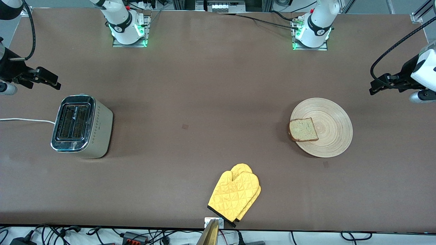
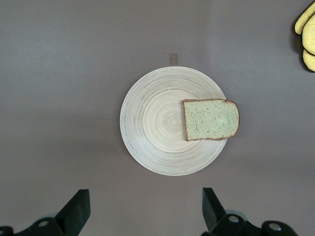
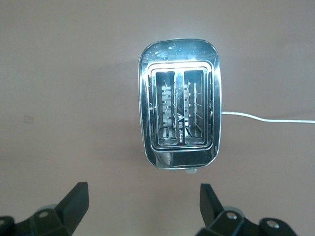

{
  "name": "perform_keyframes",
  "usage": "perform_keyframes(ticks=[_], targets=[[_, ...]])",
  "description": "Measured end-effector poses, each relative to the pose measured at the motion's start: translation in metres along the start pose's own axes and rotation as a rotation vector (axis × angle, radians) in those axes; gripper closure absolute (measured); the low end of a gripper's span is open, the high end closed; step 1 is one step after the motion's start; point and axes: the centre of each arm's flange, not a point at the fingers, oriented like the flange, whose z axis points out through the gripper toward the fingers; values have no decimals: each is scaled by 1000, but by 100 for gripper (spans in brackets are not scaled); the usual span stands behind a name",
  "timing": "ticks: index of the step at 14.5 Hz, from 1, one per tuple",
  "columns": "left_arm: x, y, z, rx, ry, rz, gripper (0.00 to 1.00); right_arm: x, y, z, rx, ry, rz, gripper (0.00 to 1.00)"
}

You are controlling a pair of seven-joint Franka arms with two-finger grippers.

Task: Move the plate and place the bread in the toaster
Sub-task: 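Move the left gripper toward the wooden plate's rim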

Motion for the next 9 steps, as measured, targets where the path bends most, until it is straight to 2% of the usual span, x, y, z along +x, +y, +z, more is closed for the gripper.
perform_keyframes(ticks=[9], targets=[[0,0,-1,0,1,-1,0,0,0,4,0,0,0,0]])
